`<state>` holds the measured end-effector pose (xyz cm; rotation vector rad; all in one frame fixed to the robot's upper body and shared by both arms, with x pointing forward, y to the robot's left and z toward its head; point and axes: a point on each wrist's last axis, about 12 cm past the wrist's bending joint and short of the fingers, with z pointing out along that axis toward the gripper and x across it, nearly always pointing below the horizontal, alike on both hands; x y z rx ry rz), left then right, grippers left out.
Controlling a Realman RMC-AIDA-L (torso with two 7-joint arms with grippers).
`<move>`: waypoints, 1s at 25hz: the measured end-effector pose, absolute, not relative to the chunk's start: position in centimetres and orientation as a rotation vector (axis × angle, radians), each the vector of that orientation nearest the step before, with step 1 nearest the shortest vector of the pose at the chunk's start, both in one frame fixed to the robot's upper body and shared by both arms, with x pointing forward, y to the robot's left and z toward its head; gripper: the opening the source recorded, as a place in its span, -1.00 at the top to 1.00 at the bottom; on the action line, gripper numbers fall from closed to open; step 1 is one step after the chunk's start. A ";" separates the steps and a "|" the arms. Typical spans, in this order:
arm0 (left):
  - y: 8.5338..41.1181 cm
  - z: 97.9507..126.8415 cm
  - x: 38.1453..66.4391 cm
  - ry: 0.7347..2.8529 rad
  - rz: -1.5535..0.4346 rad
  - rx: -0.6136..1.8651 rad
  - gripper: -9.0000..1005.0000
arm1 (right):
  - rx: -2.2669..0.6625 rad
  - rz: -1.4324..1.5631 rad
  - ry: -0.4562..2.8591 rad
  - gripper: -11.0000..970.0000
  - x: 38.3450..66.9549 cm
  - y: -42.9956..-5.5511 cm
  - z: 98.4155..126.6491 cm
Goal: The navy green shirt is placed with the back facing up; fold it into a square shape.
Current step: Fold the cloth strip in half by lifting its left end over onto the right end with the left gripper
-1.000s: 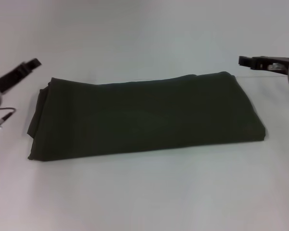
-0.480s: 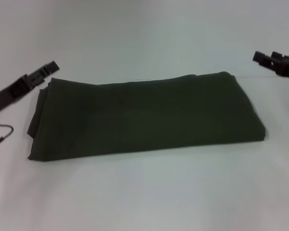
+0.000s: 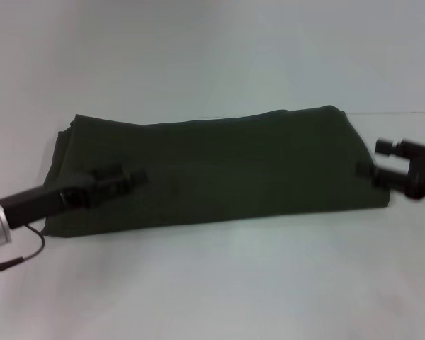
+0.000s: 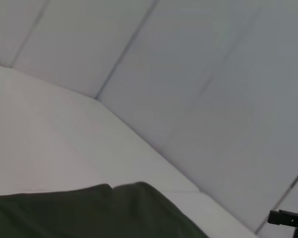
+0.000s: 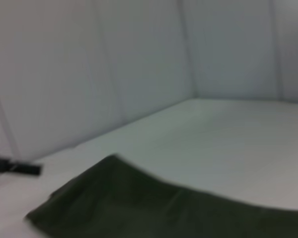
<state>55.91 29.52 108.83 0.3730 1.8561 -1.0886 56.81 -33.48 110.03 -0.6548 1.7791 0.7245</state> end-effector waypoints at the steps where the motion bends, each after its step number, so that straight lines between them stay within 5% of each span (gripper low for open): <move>1: 29.4 108.7 55.8 1.854 -1.080 0.395 -0.78 | -0.704 0.732 1.782 -0.57 56.5 -33.3 109.9; 11: 30.1 108.5 55.5 1.860 -1.061 0.347 -0.78 | -1.011 0.766 1.743 -0.61 54.5 -31.9 108.8; 17: 32.8 109.3 55.5 1.922 -1.142 0.050 -0.78 | -1.040 0.794 1.657 -0.64 54.1 -31.3 109.4; 22: 35.0 109.0 54.5 1.981 -1.194 -0.239 -0.78 | -1.064 0.792 1.625 -0.95 53.8 -31.2 109.5; 25: 36.1 108.3 53.8 2.004 -1.210 -0.408 -0.78 | -1.077 0.808 1.611 -0.95 53.6 -31.2 109.7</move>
